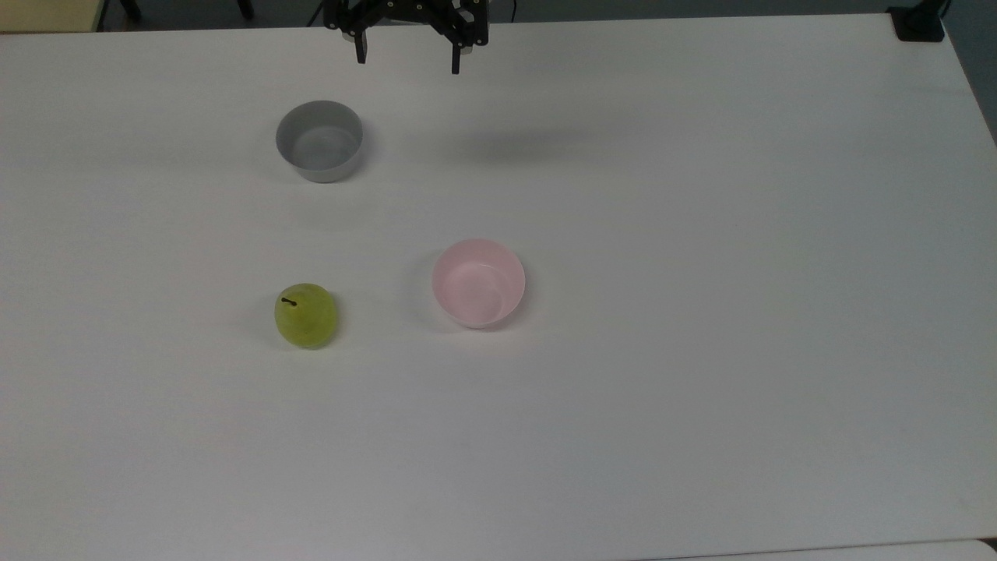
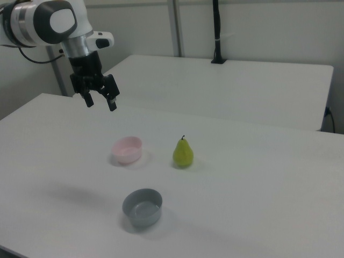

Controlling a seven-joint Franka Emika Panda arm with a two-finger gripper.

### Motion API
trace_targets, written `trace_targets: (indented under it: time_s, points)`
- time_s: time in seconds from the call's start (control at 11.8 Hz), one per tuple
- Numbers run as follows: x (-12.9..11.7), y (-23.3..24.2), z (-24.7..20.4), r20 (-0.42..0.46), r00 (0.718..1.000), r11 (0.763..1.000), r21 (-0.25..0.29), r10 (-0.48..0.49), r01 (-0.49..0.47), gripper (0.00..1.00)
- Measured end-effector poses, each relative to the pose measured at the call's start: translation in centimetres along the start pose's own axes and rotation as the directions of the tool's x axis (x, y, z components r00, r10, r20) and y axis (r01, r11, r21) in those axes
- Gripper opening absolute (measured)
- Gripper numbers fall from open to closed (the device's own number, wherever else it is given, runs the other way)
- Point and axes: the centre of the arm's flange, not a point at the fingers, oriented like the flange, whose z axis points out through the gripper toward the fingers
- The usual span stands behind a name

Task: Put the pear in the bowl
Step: 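Move the open gripper from above the table toward the green pear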

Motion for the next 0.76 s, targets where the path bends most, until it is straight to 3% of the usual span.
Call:
trace_targets:
  time_s: [0.76]
  points:
    - [-0.28, 0.05, 0.21, 0.026, 1.0, 1.0, -0.003, 0.0, 0.0, 1.0]
